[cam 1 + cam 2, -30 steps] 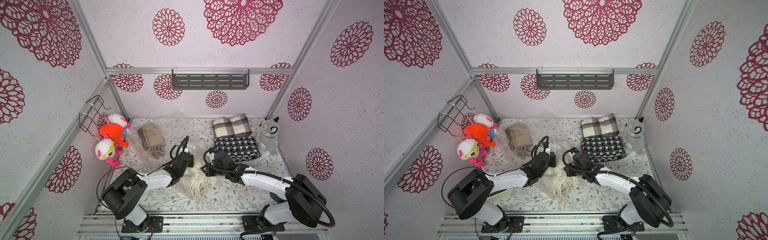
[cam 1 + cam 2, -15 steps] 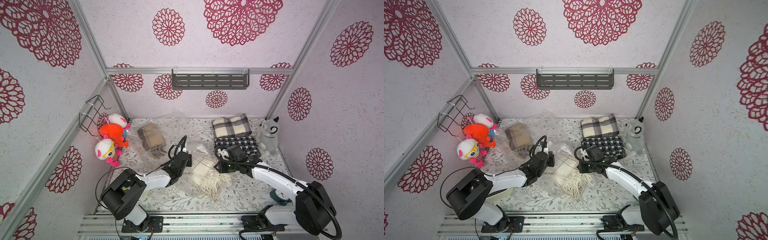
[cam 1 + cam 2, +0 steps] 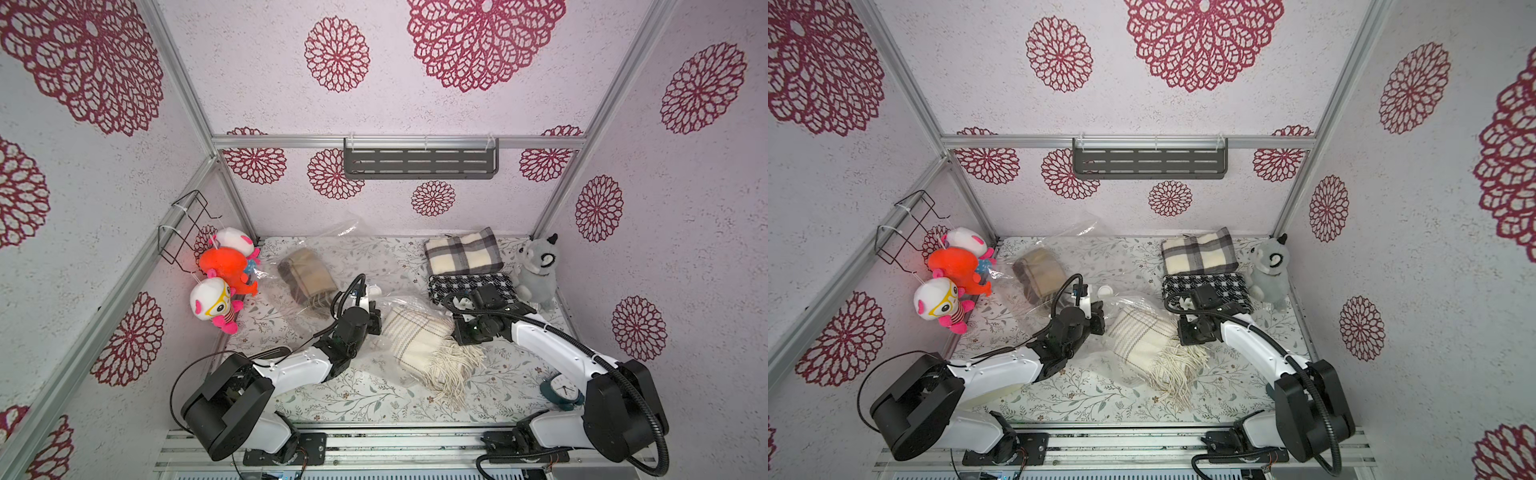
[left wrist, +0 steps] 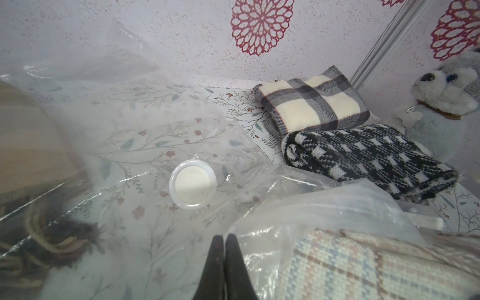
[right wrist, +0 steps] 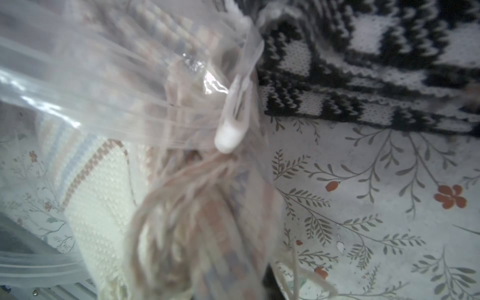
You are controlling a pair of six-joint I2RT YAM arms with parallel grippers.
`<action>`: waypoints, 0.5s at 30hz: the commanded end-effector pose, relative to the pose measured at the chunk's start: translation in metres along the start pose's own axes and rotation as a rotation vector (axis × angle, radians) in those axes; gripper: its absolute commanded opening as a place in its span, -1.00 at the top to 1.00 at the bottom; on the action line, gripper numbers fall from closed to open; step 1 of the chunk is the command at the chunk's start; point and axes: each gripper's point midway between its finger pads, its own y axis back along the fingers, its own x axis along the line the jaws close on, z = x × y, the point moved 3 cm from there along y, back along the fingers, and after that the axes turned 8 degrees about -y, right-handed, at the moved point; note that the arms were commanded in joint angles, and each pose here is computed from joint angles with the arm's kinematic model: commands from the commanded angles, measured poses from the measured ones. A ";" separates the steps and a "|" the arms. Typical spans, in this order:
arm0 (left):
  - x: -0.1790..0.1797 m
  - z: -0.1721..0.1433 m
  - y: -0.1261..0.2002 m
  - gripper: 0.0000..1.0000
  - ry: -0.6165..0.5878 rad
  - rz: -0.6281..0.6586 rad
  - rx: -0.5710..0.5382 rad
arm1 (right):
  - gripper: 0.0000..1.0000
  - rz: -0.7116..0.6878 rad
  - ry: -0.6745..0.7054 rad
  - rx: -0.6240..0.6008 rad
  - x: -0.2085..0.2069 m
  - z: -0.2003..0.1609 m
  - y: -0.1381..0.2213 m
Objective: Take the scarf out of the vacuum bag
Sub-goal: Take out the scarf from the vacuum bag.
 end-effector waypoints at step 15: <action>-0.021 -0.056 -0.067 1.00 -0.088 0.050 0.160 | 1.00 -0.067 -0.041 0.064 0.006 0.005 0.065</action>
